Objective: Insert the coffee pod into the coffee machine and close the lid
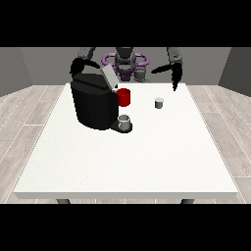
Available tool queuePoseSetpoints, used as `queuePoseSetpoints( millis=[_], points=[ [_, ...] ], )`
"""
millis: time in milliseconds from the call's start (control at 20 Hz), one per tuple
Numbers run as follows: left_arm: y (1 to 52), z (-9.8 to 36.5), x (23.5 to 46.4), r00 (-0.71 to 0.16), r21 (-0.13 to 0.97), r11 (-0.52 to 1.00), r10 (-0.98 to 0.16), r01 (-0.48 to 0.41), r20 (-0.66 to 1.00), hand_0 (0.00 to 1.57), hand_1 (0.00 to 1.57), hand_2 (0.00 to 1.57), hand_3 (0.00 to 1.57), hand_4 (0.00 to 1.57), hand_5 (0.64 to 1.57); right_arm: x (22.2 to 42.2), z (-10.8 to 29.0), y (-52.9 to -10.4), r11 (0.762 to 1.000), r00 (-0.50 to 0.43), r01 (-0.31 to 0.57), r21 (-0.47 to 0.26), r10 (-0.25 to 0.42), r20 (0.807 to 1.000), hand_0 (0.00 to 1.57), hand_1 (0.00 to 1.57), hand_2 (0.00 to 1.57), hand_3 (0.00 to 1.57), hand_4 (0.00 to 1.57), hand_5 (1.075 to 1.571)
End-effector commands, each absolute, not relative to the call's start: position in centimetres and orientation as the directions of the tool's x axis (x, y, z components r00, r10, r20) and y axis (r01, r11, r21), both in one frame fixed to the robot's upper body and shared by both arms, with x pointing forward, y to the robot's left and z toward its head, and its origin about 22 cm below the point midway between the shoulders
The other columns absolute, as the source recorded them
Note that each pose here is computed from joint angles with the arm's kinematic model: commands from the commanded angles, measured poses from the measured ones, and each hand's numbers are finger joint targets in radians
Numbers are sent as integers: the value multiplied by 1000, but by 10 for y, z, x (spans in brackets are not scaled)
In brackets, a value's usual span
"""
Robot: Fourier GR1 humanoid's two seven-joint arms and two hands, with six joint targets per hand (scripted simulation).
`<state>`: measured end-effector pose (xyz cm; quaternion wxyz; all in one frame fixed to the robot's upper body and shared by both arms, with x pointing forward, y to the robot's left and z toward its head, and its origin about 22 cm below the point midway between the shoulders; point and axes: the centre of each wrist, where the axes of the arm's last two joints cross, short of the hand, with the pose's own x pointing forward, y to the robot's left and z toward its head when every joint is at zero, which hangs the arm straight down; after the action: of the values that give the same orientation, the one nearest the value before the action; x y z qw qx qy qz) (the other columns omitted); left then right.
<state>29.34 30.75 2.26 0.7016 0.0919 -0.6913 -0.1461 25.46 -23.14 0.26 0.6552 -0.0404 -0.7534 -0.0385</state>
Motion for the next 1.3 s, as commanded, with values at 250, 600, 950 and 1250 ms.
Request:
queuePoseSetpoints(
  millis=[250,600,950,1250],
  points=[
    [322,4,325,74,388,920,-392,65,917,0,0,0,0,0,1571,273,21,-210,997,-159,81,-9,21,987,0,0,0,0,352,1571],
    [290,-1,339,113,485,865,-498,127,860,0,0,0,0,0,1571,288,13,-236,994,-85,105,-13,22,996,0,0,0,0,389,1571],
    [311,-10,345,153,555,819,-573,142,805,446,446,606,295,0,1571,280,-9,-217,990,-42,133,-52,58,997,0,0,0,0,410,1571],
    [336,-20,339,227,648,742,-670,170,707,704,704,775,487,0,1571,286,15,-212,993,17,100,-66,64,998,0,0,0,0,386,1571]
  ],
)
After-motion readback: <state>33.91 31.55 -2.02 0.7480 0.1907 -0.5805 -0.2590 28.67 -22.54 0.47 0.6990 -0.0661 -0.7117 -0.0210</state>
